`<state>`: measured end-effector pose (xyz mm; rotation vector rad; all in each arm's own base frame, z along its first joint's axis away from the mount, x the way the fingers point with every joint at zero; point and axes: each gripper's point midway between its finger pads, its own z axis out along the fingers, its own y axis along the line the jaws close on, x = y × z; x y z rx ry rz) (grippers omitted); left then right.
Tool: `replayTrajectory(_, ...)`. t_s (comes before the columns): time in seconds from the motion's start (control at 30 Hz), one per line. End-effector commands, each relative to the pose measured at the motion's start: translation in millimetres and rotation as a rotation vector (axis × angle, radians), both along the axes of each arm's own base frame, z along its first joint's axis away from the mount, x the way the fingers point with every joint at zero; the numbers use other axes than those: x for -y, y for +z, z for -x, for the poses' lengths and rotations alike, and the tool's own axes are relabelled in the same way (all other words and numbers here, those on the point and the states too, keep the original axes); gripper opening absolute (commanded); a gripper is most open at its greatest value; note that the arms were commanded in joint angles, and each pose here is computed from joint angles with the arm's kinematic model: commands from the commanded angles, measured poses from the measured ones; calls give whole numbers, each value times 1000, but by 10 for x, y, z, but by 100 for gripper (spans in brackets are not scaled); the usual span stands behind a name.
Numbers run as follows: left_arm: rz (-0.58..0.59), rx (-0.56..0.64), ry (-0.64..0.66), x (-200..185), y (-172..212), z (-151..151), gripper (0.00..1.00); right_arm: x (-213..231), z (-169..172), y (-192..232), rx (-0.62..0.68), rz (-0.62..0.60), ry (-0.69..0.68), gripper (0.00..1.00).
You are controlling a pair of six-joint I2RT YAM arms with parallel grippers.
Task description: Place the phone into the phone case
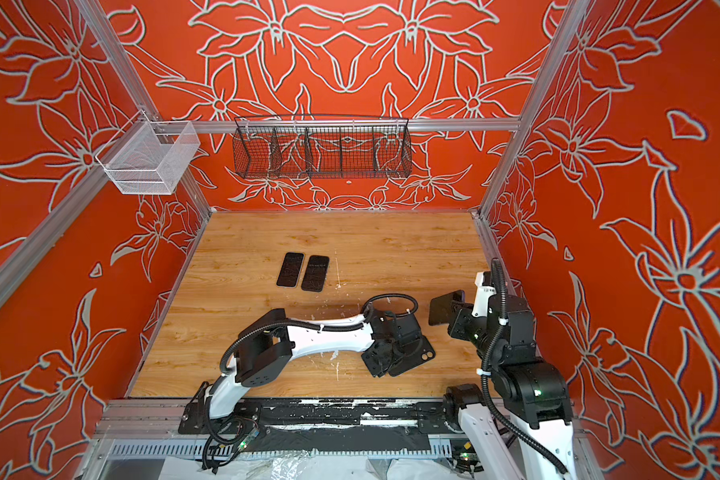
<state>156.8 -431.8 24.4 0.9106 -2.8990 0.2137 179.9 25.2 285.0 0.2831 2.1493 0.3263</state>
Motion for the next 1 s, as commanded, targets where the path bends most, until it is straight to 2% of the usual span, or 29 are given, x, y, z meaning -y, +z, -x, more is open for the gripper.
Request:
replayTrajectory(0.0, -263, -90, 10, -540, -199, 88, 31, 24, 30, 293, 111, 5, -5, 0)
replayTrajectory(0.1, -316, -89, 19, -676, -235, 34, 27, 15, 54, 283, 113, -6, -3, 0)
replayTrajectory(0.23, -351, -60, 2, -818, -244, -59, 12, 12, 69, 307, 122, -11, -3, 0)
replayTrajectory(0.43, -364, -33, -67, -1044, -200, -202, 5, 26, 75, 328, 125, -13, -13, 0)
replayTrajectory(0.57, -311, 5, -167, -1200, -144, -444, 2, 4, 66, 327, 114, -23, -5, 0)
replayTrajectory(0.7, -281, 68, -363, -1417, -62, -740, 0, -90, 78, 268, 82, -53, 39, 0)
replayTrajectory(0.8, -266, 77, -523, -1584, -31, -883, 0, -266, 104, 190, 47, -101, 130, 0)
replayTrajectory(0.97, -216, 82, -624, -1761, -42, -972, 0, -631, 125, 5, -19, -255, 295, 0)
